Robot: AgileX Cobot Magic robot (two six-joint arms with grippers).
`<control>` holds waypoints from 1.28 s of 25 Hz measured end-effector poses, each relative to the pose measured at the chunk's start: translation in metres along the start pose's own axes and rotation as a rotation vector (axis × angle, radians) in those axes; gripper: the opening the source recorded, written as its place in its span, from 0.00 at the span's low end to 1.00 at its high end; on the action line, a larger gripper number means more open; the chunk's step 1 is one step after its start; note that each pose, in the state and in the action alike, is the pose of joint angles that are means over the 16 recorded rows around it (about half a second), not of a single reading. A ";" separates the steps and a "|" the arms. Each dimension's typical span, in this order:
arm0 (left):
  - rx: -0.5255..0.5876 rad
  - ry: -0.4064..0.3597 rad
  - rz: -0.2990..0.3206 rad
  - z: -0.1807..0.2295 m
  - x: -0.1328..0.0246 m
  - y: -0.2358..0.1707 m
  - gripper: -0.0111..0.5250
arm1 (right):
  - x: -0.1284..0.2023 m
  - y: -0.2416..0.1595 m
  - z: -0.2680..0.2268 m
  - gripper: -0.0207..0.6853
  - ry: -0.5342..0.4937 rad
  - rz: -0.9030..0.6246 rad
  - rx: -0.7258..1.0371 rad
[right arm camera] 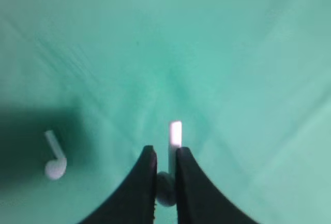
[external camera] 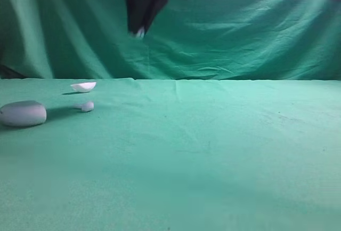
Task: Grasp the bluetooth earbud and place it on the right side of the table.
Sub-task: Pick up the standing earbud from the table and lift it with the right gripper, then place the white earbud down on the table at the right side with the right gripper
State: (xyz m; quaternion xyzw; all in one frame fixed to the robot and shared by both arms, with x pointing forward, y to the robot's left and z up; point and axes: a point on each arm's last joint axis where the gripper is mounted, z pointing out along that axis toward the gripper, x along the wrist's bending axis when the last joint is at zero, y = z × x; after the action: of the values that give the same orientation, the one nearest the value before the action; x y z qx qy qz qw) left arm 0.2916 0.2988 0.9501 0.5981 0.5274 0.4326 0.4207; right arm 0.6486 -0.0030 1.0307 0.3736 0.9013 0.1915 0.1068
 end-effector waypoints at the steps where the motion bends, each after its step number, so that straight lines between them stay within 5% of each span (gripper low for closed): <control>1: 0.000 0.000 0.000 0.000 0.000 0.000 0.02 | -0.004 0.000 -0.015 0.16 -0.014 0.014 -0.013; 7: 0.000 0.000 0.000 0.000 0.000 0.000 0.02 | -0.038 -0.020 -0.112 0.16 -0.111 0.135 -0.077; 14: 0.000 0.000 0.000 0.000 0.000 0.000 0.02 | -0.074 -0.095 -0.174 0.16 -0.213 0.298 -0.086; 24: 0.000 0.000 0.000 0.000 0.000 0.000 0.02 | -0.078 -0.220 -0.118 0.16 -0.244 0.423 0.009; 32: 0.000 0.000 0.000 0.000 0.000 0.000 0.02 | -0.076 -0.258 -0.055 0.16 -0.224 0.443 0.060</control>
State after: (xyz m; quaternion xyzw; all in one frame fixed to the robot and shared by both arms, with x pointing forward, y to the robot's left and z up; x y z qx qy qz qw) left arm 0.2916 0.2988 0.9501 0.5981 0.5274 0.4326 0.4207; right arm 0.5201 -0.2390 0.9746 0.5839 0.7853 0.1410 0.1503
